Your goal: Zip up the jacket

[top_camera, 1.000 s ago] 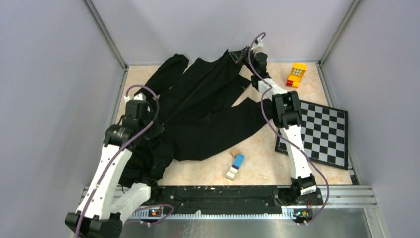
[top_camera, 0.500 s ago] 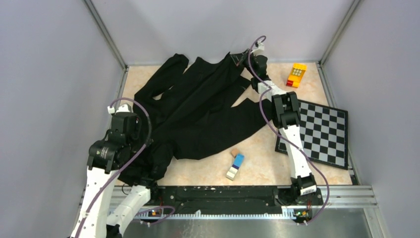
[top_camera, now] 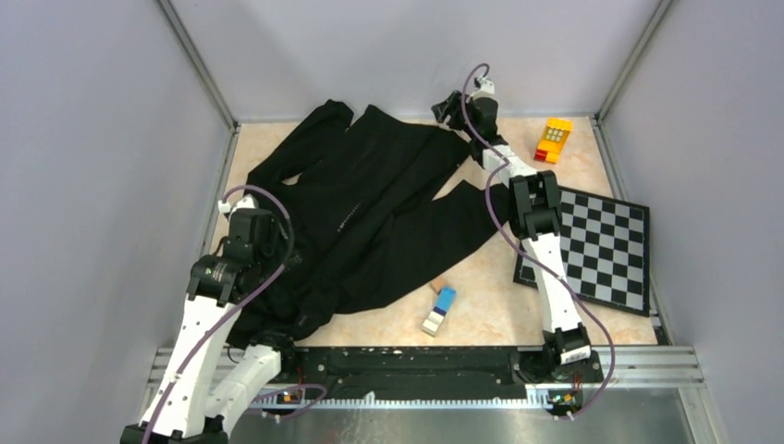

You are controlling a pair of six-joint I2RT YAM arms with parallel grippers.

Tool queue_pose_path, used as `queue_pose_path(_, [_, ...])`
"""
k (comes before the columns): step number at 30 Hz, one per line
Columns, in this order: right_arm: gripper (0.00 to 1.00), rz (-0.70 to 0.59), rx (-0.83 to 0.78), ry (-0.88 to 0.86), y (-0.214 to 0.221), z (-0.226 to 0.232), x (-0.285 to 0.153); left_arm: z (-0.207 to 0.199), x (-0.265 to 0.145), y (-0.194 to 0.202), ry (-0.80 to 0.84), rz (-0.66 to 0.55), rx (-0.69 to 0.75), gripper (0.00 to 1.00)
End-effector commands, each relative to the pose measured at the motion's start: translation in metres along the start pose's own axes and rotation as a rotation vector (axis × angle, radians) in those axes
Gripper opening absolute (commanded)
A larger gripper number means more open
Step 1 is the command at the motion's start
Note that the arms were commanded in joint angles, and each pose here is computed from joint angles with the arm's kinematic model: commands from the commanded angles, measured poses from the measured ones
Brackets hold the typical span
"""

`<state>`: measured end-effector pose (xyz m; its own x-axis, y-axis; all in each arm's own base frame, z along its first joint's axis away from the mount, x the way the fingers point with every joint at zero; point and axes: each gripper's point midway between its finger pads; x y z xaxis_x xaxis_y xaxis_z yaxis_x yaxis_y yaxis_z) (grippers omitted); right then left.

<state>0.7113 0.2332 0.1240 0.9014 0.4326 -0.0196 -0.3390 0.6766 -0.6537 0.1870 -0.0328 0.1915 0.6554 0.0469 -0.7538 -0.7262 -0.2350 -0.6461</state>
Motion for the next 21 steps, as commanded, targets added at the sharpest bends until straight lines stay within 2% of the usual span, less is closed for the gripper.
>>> queue_pose_path(1, [0.71, 0.047, -0.135, 0.205, -0.041, 0.016, -0.025, -0.003, -0.001, -0.038, 0.011, -0.171, 0.006, 0.64])
queue_pose_path(2, [0.79, 0.072, -0.156, 0.24, -0.046, 0.022, -0.035, -0.006, -0.003, -0.044, 0.029, -0.2, 0.014, 0.75])
queue_pose_path(4, [0.84, 0.137, -0.191, 0.336, -0.055, 0.029, -0.06, -0.014, -0.007, -0.056, 0.073, -0.267, 0.027, 0.96])
queue_pose_path(5, [0.85, 0.181, -0.201, 0.39, -0.059, 0.036, -0.078, -0.02, -0.01, -0.065, 0.112, -0.319, 0.04, 0.98])
queue_pose_path(7, [0.86, 0.245, -0.238, 0.452, -0.063, 0.052, -0.11, -0.038, -0.018, -0.086, 0.201, -0.423, 0.068, 0.99])
queue_pose_path(13, [0.87, 0.277, -0.449, 0.502, -0.076, 0.134, -0.205, -0.11, -0.072, -0.166, 0.538, -0.726, 0.206, 0.99])
queue_pose_path(19, [0.88, 0.264, -0.453, 0.28, -0.092, 0.238, -0.289, -0.154, -0.135, -0.215, 0.768, -0.941, 0.293, 0.99])
queue_pose_path(21, [0.89, 0.201, -0.449, 0.176, -0.112, 0.275, -0.323, -0.16, -0.165, -0.227, 0.817, -1.032, 0.329, 0.99])
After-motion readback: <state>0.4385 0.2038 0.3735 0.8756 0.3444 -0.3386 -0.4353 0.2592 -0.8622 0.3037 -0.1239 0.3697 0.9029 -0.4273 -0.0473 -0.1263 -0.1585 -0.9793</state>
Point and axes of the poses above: each gripper's point midway between its finger pads, its own x axis out along the fingers, its own z axis along the line the jaws close on, y = z × x, and after that the axes turned 15 degrees about x, right-handed
